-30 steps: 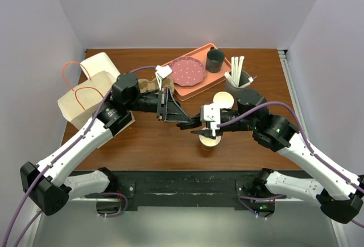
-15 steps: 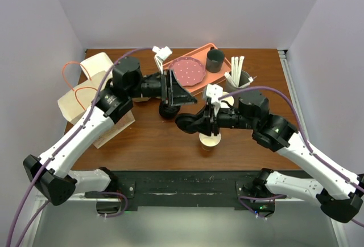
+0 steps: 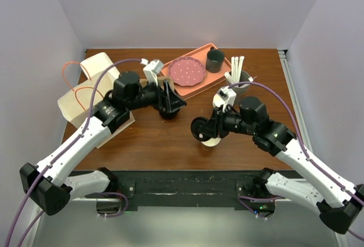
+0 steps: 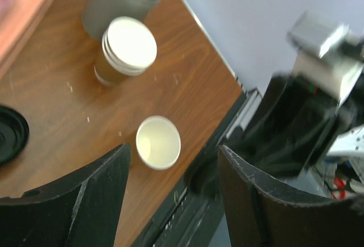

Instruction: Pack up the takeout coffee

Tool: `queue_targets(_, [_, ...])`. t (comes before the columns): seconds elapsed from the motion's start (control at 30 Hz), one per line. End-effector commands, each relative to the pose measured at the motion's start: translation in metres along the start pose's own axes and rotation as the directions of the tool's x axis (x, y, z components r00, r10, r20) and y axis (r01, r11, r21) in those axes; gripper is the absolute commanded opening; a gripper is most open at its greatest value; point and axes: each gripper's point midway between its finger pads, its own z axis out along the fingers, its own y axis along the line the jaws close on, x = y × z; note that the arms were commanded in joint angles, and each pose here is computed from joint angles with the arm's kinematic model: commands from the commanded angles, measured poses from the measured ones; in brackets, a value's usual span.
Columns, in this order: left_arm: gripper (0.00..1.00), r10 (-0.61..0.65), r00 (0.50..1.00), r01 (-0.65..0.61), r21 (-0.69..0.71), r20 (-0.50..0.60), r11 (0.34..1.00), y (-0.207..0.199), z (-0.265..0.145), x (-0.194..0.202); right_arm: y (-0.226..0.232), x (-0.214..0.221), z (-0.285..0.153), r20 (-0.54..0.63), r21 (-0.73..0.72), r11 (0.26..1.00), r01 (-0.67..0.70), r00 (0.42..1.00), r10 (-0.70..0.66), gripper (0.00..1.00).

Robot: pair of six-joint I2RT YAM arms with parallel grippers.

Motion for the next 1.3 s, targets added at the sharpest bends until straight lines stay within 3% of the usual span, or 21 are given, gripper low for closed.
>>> queue_targets(0.0, [0.68,0.034,0.998,-0.028,0.116,-0.052,0.993,0.002,0.002,0.037,-0.025,0.009,-0.006,-0.006,0.004,0.986,-0.169,0.986,0.169,0.09])
queue_targets(0.2, [0.67,0.026,0.988,-0.004,0.136,-0.153,0.991,0.018,0.016,0.075,-0.035,0.011,0.008,-0.039,-0.022,0.981,-0.195,0.980,0.194,0.12])
queue_targets(0.6, [0.68,0.076,0.964,-0.005,0.269,-0.254,0.963,0.018,0.036,0.115,-0.048,0.022,0.014,-0.029,-0.083,0.963,-0.257,0.966,0.255,0.15])
queue_targets(0.87, [0.64,0.079,0.950,0.018,0.305,-0.302,0.952,0.020,0.045,0.129,-0.043,0.029,0.009,-0.020,-0.121,0.951,-0.283,0.959,0.283,0.15])
queue_targets(1.1, [0.65,0.068,0.948,0.073,0.417,-0.312,0.906,0.004,0.041,0.134,-0.033,0.030,0.006,-0.020,-0.182,0.940,-0.288,0.957,0.290,0.17])
queue_targets(1.27, [0.59,0.060,0.941,0.097,0.436,-0.334,0.895,0.004,0.043,0.141,-0.030,0.028,0.004,-0.010,-0.195,0.939,-0.282,0.958,0.286,0.17])
